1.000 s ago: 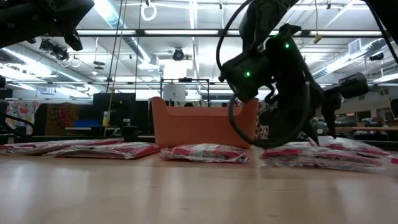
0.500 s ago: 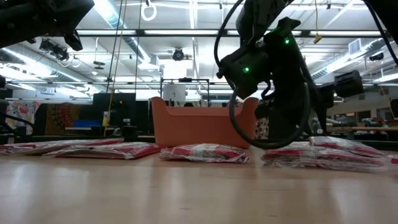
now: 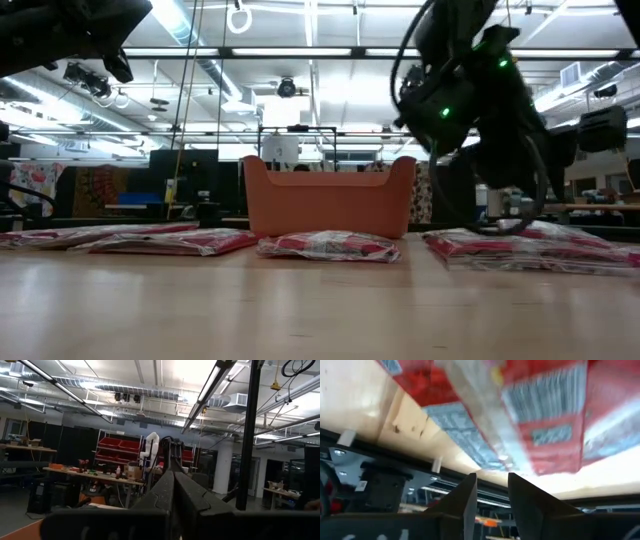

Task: Sort popcorn bags into baskets
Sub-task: Put the red popcorn bag into the orange bin

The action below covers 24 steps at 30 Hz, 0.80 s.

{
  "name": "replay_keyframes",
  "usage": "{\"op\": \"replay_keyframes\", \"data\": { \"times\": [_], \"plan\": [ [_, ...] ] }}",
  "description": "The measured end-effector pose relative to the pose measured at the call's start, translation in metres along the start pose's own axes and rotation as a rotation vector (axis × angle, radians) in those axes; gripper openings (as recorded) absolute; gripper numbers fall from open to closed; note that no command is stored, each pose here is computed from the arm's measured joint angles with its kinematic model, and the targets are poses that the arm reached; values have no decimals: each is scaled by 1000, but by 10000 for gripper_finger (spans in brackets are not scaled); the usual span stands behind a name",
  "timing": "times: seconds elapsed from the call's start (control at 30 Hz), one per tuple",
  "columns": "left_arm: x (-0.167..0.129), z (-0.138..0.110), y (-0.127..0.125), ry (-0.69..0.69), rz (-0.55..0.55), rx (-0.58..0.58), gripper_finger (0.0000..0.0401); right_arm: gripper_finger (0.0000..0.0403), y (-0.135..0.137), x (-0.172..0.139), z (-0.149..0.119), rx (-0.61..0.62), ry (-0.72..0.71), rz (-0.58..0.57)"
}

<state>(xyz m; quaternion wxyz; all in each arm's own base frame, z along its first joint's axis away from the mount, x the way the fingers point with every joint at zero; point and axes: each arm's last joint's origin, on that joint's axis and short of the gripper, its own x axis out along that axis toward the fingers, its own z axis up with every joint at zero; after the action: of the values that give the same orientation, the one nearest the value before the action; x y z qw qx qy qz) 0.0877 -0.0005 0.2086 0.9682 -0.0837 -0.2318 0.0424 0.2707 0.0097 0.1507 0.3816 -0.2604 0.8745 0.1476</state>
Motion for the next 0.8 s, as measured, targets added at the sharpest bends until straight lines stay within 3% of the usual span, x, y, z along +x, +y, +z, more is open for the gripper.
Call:
{"op": "replay_keyframes", "data": {
  "times": [0.2,0.37,0.6,0.8],
  "plan": [
    [0,0,0,-1,1,3,18,110,19,6,-28,103,-139,-15],
    [0,0,0,-1,1,3,18,110,41,22,-34,128,-195,-129],
    [0,0,0,-2,0,2,18,110,61,52,-39,143,-75,-380],
    [0,0,0,-2,1,2,18,112,66,72,-37,275,-100,-347]
  ]
}}
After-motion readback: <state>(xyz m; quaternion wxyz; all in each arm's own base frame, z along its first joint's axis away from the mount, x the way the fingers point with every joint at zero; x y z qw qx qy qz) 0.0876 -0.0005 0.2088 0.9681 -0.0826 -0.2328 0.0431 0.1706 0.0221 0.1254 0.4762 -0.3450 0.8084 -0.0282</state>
